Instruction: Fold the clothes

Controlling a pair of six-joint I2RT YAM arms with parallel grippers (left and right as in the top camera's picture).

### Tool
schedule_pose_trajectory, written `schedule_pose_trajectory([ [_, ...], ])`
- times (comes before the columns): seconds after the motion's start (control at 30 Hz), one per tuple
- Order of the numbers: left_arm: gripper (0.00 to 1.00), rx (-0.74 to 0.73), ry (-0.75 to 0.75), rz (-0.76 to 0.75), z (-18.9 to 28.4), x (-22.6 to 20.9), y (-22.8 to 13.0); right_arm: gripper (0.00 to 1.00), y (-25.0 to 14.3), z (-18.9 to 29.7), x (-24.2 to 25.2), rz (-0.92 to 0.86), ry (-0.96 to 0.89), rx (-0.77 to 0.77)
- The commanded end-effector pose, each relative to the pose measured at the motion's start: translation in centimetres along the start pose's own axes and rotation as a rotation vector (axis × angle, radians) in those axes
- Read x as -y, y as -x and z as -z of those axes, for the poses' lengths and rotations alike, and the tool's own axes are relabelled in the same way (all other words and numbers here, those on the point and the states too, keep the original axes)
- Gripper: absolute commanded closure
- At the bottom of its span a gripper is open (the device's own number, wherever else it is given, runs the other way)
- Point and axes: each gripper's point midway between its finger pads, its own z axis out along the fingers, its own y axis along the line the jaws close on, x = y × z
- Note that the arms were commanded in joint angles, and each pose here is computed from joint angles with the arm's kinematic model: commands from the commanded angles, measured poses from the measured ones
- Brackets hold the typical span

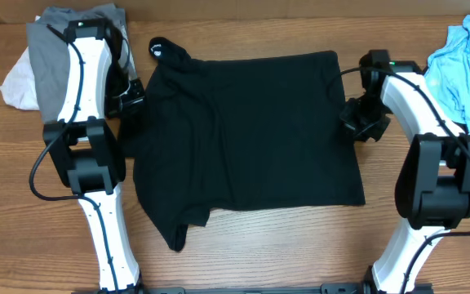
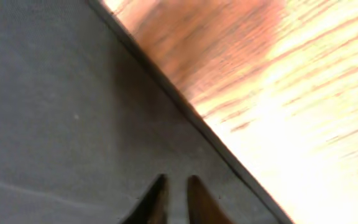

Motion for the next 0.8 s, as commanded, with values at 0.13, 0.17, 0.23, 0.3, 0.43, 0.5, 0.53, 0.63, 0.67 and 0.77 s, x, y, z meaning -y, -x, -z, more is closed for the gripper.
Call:
schedule_pose_trajectory([
  [0.13, 0.96, -0.100, 0.088, 0.032, -2.2, -2.0, -2.3, 0.96, -0.8, 0.3, -1.0, 0.040, 0.029, -0.002],
  [0.17, 0.96, -0.109, 0.095, 0.034, -2.4, -2.1, -2.4, 0.96, -0.9, 0.3, -1.1, 0.043, 0.029, -0.002],
  [0.23, 0.96, -0.110, 0.121, 0.035, -2.7, -2.5, -2.5, 0.96, -1.1, 0.3, -1.3, 0.051, 0.028, -0.002],
  [0.3, 0.96, -0.106, 0.124, 0.034, -2.8, -2.6, -2.3, 0.96, -1.3, 0.2, -1.5, 0.057, 0.027, -0.004],
  [0.43, 0.96, -0.087, 0.138, 0.033, -2.9, -2.8, -1.9, 0.96, -2.1, -0.5, -2.3, 0.082, 0.038, -0.015],
  [0.5, 0.96, -0.077, 0.176, 0.047, -2.9, -3.5, -1.7, 0.96, -3.0, -1.4, -2.4, 0.095, 0.030, -0.028],
  [0.53, 0.96, -0.081, 0.188, 0.057, -2.9, -3.7, -1.9, 0.96, -3.4, -1.8, -2.3, 0.093, 0.023, -0.037],
  [0.63, 0.96, -0.097, 0.197, 0.059, -3.1, -3.9, -2.2, 0.96, -4.3, -2.8, -1.7, 0.066, 0.007, -0.060],
  [0.67, 0.96, -0.101, 0.199, 0.059, -3.1, -3.9, -2.3, 0.96, -4.5, -3.1, -1.5, 0.055, 0.001, -0.066],
  [0.77, 0.96, -0.114, 0.203, 0.061, -3.6, -4.0, -2.6, 0.96, -5.1, -3.6, -1.0, 0.039, -0.015, -0.088],
])
